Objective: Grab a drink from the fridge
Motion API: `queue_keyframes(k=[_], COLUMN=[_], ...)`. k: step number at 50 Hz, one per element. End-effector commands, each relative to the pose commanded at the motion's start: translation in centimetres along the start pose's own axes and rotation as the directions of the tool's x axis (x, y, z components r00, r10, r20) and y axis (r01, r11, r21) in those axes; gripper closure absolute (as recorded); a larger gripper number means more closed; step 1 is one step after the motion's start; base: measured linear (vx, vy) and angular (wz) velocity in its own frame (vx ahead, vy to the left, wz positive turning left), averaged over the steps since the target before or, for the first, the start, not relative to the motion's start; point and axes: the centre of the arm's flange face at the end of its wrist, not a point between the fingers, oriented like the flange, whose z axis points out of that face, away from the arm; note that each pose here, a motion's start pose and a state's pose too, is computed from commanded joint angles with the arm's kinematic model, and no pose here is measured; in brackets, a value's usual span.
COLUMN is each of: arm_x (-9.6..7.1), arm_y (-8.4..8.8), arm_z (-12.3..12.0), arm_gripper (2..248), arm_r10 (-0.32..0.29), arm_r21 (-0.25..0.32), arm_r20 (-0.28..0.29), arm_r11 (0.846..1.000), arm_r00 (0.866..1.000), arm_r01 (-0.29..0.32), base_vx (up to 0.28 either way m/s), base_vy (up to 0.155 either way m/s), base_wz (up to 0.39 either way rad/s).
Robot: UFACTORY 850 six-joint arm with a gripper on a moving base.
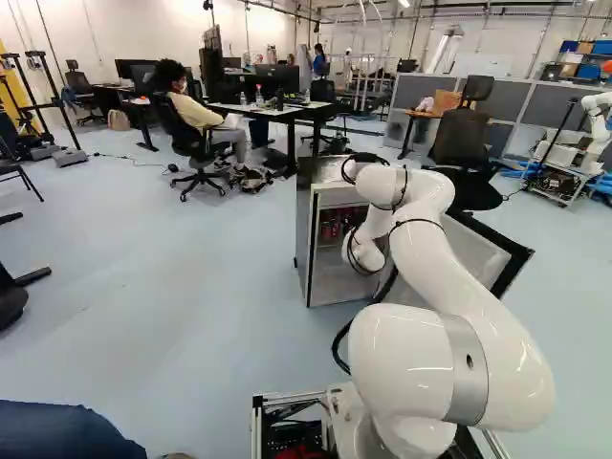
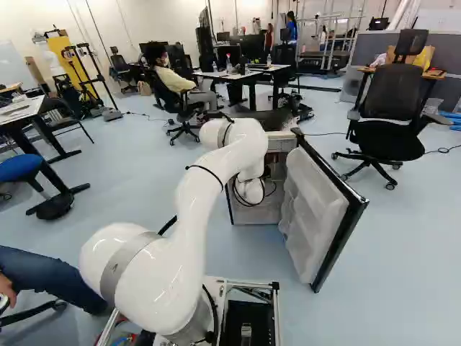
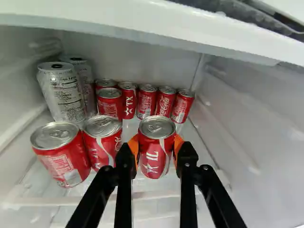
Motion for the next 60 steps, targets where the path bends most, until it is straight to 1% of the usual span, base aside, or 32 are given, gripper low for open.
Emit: queue_keyframes(k=[29, 60], arm_x=[0.4, 4.0], arm_y=[0.4, 1.4], arm_z=[-5.6, -12.7], arm_gripper=[157, 157], arm_r10=[0.026, 0.050], arm_r21=[-0.003, -0.019], arm_r20=[0.090, 0.151], arm_r11=[1.000, 0.999], arm_r00=[0.996, 0.987], arm_r01=[-0.026, -0.048], base_vx=[0.000, 0.000], base_vy=[0.000, 0.000], base_wz=[0.000, 0.000])
